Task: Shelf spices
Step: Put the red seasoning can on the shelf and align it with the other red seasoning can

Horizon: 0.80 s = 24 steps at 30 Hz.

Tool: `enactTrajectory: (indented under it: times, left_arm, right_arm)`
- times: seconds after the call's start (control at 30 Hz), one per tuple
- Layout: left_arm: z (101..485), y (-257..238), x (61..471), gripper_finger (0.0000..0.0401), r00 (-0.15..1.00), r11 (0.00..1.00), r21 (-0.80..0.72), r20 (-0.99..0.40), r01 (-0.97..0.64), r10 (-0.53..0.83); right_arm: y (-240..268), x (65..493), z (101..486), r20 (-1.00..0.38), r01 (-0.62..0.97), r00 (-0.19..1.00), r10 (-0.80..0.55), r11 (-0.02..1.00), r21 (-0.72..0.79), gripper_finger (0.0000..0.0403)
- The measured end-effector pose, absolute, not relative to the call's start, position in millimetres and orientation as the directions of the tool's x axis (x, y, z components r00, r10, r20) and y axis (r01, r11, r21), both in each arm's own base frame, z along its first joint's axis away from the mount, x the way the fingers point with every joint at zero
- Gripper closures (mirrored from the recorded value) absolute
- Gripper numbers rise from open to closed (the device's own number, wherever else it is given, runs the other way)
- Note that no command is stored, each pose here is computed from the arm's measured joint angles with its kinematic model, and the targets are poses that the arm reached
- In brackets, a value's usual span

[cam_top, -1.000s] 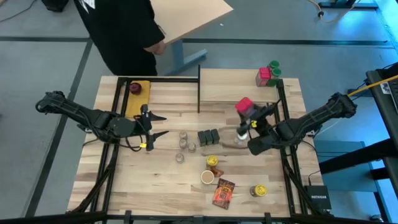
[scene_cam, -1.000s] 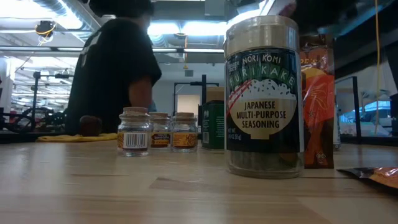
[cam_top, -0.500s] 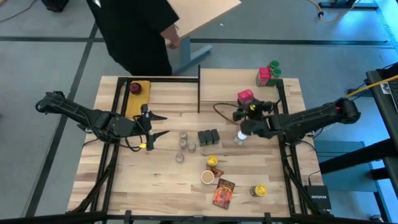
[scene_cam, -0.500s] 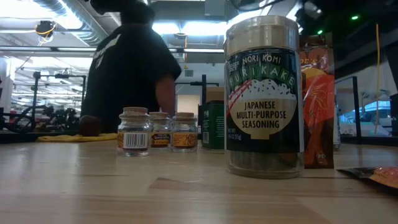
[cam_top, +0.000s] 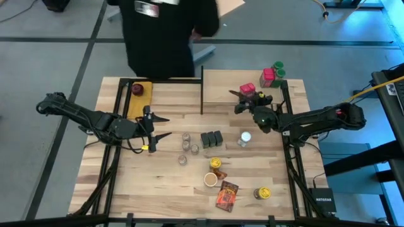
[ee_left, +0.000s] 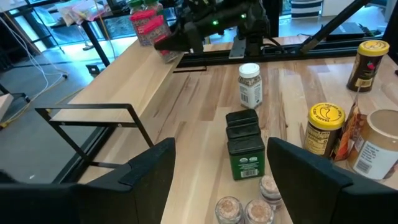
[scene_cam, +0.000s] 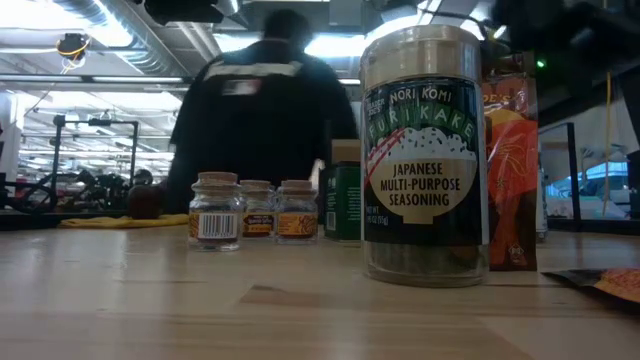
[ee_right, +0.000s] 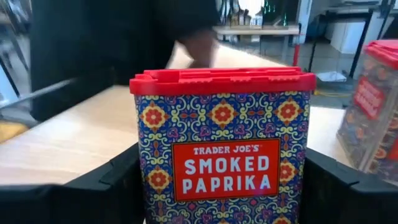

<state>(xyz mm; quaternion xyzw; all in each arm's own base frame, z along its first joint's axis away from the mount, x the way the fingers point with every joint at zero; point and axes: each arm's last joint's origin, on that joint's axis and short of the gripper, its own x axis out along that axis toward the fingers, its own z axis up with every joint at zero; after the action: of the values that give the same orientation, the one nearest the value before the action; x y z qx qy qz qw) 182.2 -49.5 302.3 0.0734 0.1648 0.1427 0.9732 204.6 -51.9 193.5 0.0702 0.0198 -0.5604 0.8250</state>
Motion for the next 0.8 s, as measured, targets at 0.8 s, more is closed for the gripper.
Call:
enactTrajectory:
  times: [0.8]
  left_arm:
    - [289.8, -45.3, 198.1, 0.0152, 0.877, 0.941, 0.228, -0.359, -0.25, 0.319]
  right_arm:
    - [-58.8, 195.7, 182.7, -0.057, 0.904, 0.428, -0.902, 0.427, 0.023, 0.0013]
